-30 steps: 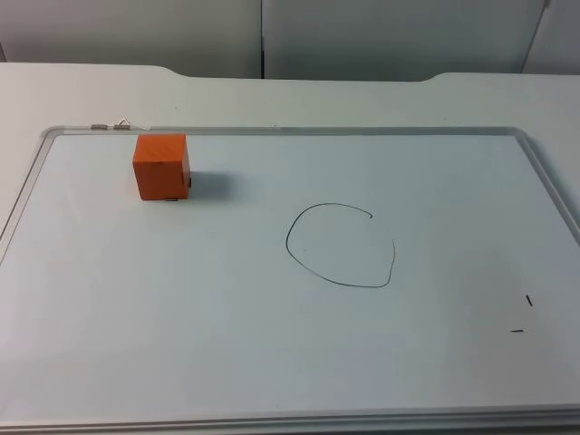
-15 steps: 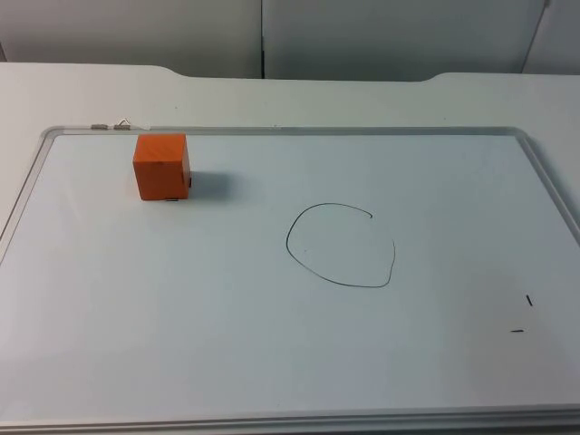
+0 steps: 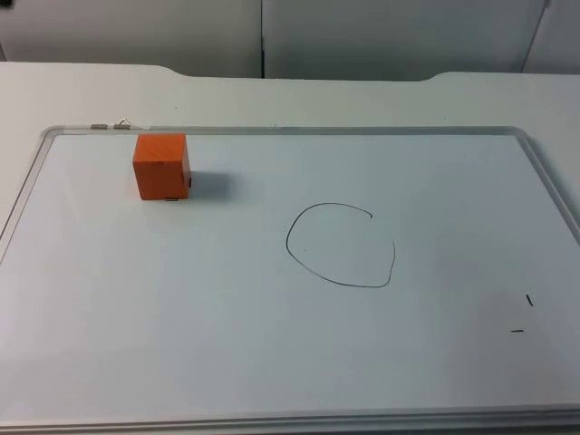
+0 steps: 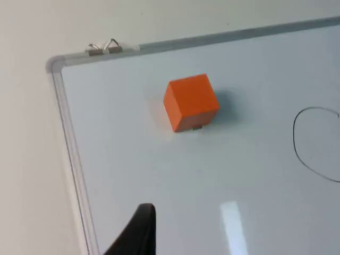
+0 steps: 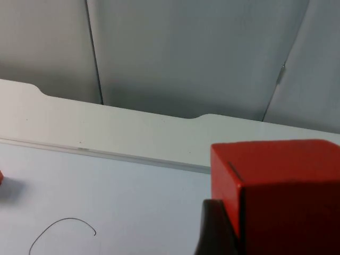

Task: Pick up one cube with the left hand and another cube with the right hand. First place the cube in the right hand at the target position, then stack the cube in the left hand on top.

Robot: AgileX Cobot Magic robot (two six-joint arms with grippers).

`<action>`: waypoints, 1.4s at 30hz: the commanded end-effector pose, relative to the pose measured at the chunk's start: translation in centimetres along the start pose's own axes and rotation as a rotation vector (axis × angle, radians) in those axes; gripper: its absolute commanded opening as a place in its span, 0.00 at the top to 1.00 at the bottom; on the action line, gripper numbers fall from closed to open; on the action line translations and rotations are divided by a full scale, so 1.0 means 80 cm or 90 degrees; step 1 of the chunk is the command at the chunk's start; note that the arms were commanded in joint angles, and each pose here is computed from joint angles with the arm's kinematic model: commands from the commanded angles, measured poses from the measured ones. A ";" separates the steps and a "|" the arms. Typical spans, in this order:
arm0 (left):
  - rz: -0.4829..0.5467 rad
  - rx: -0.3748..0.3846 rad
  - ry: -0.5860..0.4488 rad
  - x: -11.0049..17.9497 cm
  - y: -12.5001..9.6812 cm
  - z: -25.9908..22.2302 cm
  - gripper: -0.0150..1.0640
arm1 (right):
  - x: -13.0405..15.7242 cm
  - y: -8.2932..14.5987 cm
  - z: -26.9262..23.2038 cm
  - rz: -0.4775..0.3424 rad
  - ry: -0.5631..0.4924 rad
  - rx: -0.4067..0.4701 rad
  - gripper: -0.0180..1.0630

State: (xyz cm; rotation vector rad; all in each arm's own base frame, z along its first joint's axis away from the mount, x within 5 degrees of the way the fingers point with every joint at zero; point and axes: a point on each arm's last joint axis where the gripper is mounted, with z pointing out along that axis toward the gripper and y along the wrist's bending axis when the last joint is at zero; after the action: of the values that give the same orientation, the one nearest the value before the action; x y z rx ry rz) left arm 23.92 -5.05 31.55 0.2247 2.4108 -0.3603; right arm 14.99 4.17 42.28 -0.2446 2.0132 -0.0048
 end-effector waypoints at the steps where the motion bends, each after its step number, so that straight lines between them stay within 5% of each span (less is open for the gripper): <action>1: 0.000 0.020 0.026 -0.014 -0.006 0.037 0.04 | -0.003 0.002 0.000 -0.007 -0.015 -0.006 0.99; 16: -0.057 -0.033 0.149 -0.070 -0.023 0.233 0.05 | -0.003 0.002 0.001 -0.005 -0.017 -0.010 0.99; 19: -0.072 -0.090 0.167 -0.071 -0.010 0.271 0.05 | -0.003 0.004 0.000 0.002 -0.015 -0.019 0.99; 23: -0.089 -0.121 0.181 -0.066 -0.001 0.297 0.05 | -0.003 0.004 0.000 -0.001 -0.015 -0.021 0.99; 42: -0.114 -0.123 0.225 -0.036 -0.003 0.366 0.05 | -0.004 0.005 0.000 -0.004 -0.022 -0.024 0.99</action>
State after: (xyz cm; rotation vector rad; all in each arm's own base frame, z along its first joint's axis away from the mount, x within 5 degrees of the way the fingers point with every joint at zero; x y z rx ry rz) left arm 43.56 -14.23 11.90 -0.0123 2.8255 -0.1571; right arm 14.99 4.42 42.35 -0.2567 2.0033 0.0256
